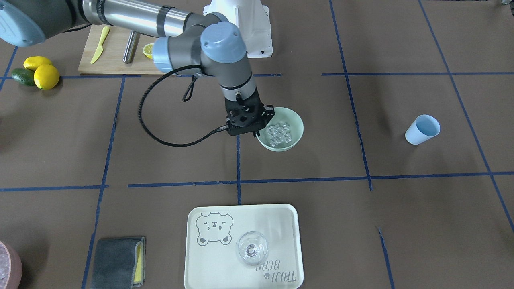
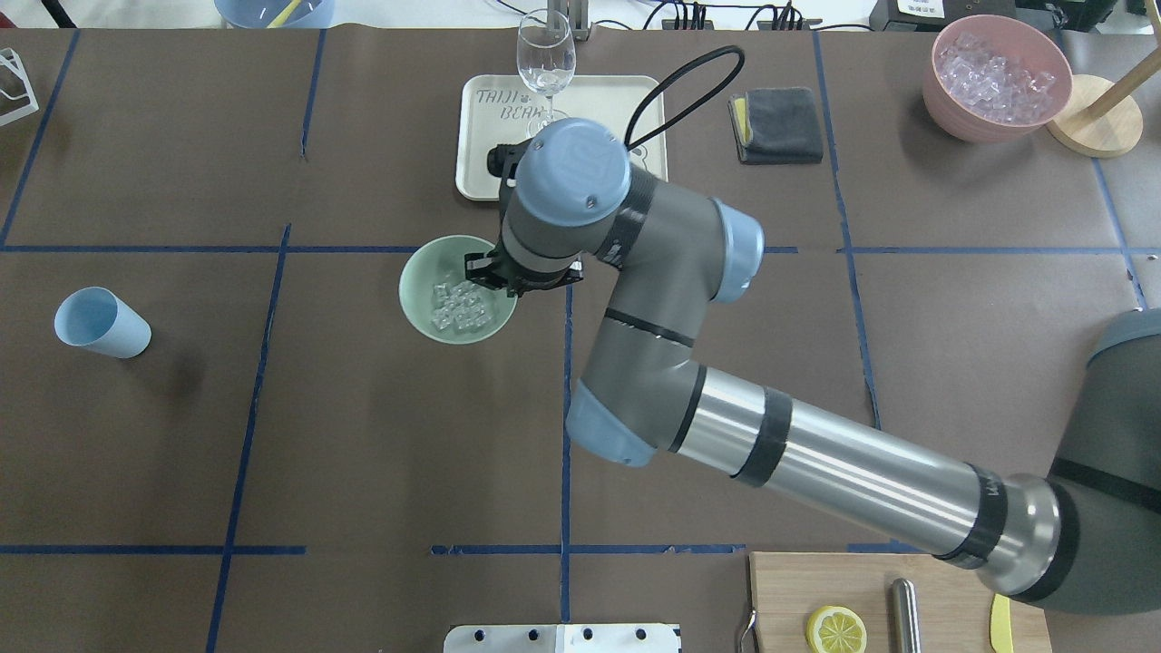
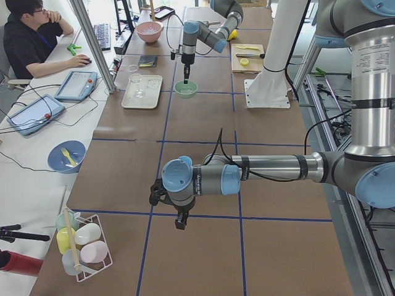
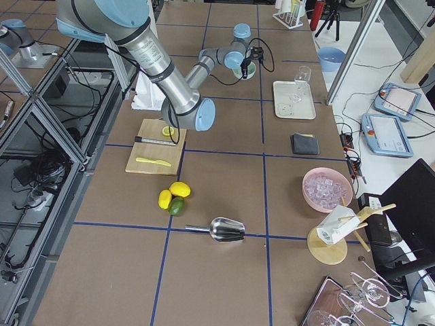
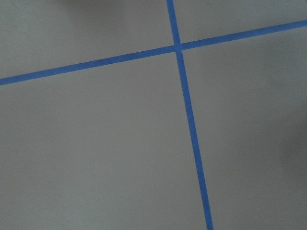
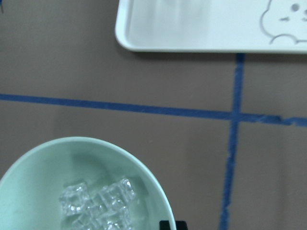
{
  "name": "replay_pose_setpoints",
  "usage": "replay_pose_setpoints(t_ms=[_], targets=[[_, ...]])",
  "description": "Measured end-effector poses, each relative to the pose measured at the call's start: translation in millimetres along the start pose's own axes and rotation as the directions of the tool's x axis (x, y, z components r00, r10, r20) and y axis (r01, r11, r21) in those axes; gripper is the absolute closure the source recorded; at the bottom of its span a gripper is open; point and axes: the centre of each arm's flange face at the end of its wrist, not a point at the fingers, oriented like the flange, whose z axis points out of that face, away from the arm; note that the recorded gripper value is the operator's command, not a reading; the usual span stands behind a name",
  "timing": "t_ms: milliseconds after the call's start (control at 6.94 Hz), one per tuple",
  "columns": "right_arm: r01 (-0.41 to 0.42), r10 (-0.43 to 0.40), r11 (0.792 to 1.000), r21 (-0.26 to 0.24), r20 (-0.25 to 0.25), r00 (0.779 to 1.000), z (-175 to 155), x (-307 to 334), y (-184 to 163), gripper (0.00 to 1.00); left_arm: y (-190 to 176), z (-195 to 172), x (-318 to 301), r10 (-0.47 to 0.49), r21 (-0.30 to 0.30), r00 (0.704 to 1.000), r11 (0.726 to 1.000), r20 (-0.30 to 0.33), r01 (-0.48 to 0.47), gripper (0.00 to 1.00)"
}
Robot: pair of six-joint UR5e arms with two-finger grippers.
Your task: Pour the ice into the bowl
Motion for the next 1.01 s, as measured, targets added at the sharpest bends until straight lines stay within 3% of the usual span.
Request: replay_pose_setpoints(t_ms=[432,721,1009], targets=[[0.106,-0.106,0.993,-0.043,-0.002,0.994,-76.0,194.9,-37.3,1.0,-0.5,-0.8,2.3,0.004,0.005,1.0,1.0,-0.014,-0.004,0.0],[0.187,-0.192,0.98,-0.074,-0.067,0.979,-91.5,313.5,-17.2,1.0,-0.6,-1.5,3.5,0.007,0.008,1.0,1.0,-0.016,-0.006,0.0],[0.234,-0.241,0.969,-0.081,-0.087,0.967,-102.7,430.9,35.1,1.0,-1.7,-2.4,4.6,0.01,0.012,1.0,1.0,-0.019,-0.01,0.0]])
